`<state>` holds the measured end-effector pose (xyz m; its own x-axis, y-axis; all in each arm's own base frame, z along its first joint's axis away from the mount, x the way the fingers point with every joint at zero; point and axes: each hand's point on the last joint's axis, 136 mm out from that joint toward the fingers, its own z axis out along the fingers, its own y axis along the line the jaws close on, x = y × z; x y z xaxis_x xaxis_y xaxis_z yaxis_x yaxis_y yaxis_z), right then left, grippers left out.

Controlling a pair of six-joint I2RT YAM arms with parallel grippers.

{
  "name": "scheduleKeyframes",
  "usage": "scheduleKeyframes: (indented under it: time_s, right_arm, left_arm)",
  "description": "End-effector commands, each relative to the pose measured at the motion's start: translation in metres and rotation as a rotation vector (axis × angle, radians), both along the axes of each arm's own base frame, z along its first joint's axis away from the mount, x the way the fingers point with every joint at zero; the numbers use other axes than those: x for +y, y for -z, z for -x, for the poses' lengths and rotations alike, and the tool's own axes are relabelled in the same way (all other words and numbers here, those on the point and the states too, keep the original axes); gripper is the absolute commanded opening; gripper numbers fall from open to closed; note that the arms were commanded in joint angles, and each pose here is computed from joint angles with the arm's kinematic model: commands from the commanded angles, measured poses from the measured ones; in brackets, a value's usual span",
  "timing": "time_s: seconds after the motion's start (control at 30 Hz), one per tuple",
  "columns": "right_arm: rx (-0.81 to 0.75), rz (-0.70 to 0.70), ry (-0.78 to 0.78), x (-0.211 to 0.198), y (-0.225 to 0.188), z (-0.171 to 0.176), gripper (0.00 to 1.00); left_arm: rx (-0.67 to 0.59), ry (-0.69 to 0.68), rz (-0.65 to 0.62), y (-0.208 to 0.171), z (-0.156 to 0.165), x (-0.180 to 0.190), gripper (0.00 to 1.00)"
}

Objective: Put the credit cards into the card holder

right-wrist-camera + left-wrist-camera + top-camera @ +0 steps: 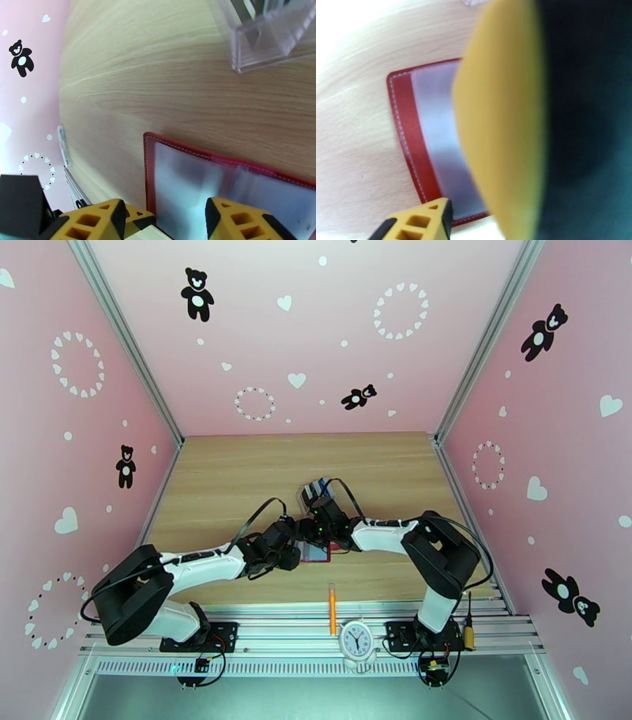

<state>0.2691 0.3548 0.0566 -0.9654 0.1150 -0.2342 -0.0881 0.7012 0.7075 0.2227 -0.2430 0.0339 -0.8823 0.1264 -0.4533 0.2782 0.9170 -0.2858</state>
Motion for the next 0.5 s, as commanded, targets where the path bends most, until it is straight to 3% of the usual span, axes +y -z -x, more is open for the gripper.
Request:
scheduleKeyframes:
  time_s: [0.0, 0.13, 0.47]
  right_arm:
    - [-0.068, -0.052, -0.026, 0.006, -0.033, -0.001, 0.6]
    - [-0.102, -0.017, -0.029, 0.0, -0.045, -0.003, 0.61]
    - [-0.288, 0.268, -0.012, -0.048, -0.097, -0.03, 0.69]
  left_arm:
    - [-0.02, 0.026, -0.001, -0.016, -0.003, -0.003, 0.44]
    - [-0.044, 0.026, 0.009, -0.029, -0.008, -0.005, 0.46]
    - [-0.125, -0.061, 0.079, -0.076, -0.056, 0.0, 0.57]
